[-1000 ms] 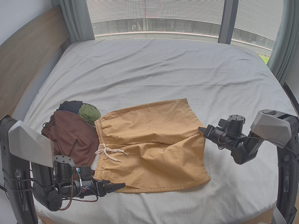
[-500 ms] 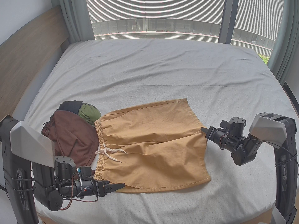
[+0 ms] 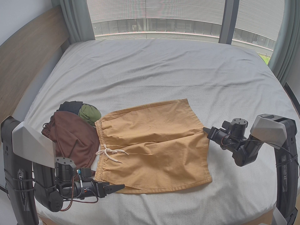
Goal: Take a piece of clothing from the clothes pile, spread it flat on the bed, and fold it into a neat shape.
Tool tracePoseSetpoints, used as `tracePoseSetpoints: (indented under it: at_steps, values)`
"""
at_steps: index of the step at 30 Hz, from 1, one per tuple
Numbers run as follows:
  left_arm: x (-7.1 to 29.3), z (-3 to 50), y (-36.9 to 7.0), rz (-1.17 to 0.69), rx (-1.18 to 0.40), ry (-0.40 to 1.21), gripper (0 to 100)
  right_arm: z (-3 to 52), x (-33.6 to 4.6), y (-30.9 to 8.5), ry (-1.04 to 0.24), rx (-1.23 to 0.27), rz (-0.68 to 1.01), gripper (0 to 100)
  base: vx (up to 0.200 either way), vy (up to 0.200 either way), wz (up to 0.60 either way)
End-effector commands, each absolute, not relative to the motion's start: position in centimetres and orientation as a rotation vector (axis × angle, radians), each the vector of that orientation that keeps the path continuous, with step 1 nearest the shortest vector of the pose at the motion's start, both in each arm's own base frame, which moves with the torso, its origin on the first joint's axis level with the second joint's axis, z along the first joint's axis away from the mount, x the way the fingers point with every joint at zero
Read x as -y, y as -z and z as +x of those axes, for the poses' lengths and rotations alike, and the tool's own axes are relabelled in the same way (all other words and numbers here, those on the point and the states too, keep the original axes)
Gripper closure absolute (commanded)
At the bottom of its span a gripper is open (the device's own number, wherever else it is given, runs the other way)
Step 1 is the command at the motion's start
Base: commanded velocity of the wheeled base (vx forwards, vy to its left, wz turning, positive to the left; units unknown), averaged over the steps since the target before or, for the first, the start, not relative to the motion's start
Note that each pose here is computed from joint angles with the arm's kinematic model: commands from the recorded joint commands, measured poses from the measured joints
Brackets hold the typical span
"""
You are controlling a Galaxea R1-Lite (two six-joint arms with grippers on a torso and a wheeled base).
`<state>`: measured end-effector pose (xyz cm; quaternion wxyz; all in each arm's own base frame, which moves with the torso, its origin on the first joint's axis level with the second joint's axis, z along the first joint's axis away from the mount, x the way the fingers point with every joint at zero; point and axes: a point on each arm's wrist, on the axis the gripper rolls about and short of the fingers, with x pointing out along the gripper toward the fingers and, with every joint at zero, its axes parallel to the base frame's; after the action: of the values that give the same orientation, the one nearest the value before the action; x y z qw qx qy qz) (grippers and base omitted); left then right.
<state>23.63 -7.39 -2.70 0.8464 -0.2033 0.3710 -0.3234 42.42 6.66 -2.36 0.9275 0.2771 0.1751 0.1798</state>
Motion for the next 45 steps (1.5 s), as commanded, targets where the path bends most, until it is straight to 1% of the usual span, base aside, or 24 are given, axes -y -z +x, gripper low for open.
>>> tracePoseSetpoints:
  at_steps: [1, 16, 17, 21, 24, 26, 31, 34, 38, 45]
  values:
    - [7.3, 23.6, 2.8, -0.431, -0.785, 0.678, 0, 42.5, -6.4, 2.5, -0.363, -0.358, 0.569, 100, 0.000, 0.000, 0.00]
    - [7.2, 23.8, 3.0, -0.429, -0.785, 0.659, 0, 42.6, -6.4, 2.6, -0.371, -0.339, 0.537, 100, 0.000, 0.000, 0.00]
    - [7.2, 23.8, 3.0, -0.429, -0.785, 0.659, 0, 42.7, -6.4, 2.5, -0.370, -0.332, 0.534, 0, 0.000, 0.000, 0.00]
    - [6.9, 23.8, 2.8, -0.432, -0.777, 0.649, 0, 42.7, -5.8, 1.8, -0.365, -0.308, 0.528, 0, 0.000, 0.000, 0.00]
    - [5.9, 24.2, 2.4, -0.444, -0.748, 0.614, 0, 42.8, -3.8, -1.0, -0.337, -0.237, 0.522, 0, 0.000, 0.000, 0.00]
    - [5.4, 24.3, 2.3, -0.451, -0.738, 0.595, 0, 42.9, -2.8, -2.2, -0.321, -0.205, 0.520, 0, 0.000, 0.000, 0.00]
    - [4.2, 24.6, 2.3, -0.468, -0.721, 0.553, 0, 42.0, -2.0, -5.3, -0.319, -0.149, 0.514, 0, 0.000, 0.000, 0.00]
    - [3.8, 24.7, 2.4, -0.474, -0.724, 0.540, 0, 41.4, -2.5, -5.9, -0.328, -0.157, 0.514, 0, 0.000, 0.000, 0.00]
    - [3.8, 24.6, 2.6, -0.476, -0.730, 0.534, 0, 41.0, -3.2, -5.7, -0.342, -0.176, 0.515, 0, 0.000, 0.000, 0.00]
    - [3.3, 24.6, 2.9, -0.486, -0.741, 0.508, 0, 40.9, -3.3, -5.5, -0.343, -0.179, 0.515, 0, 0.000, 0.000, 0.00]
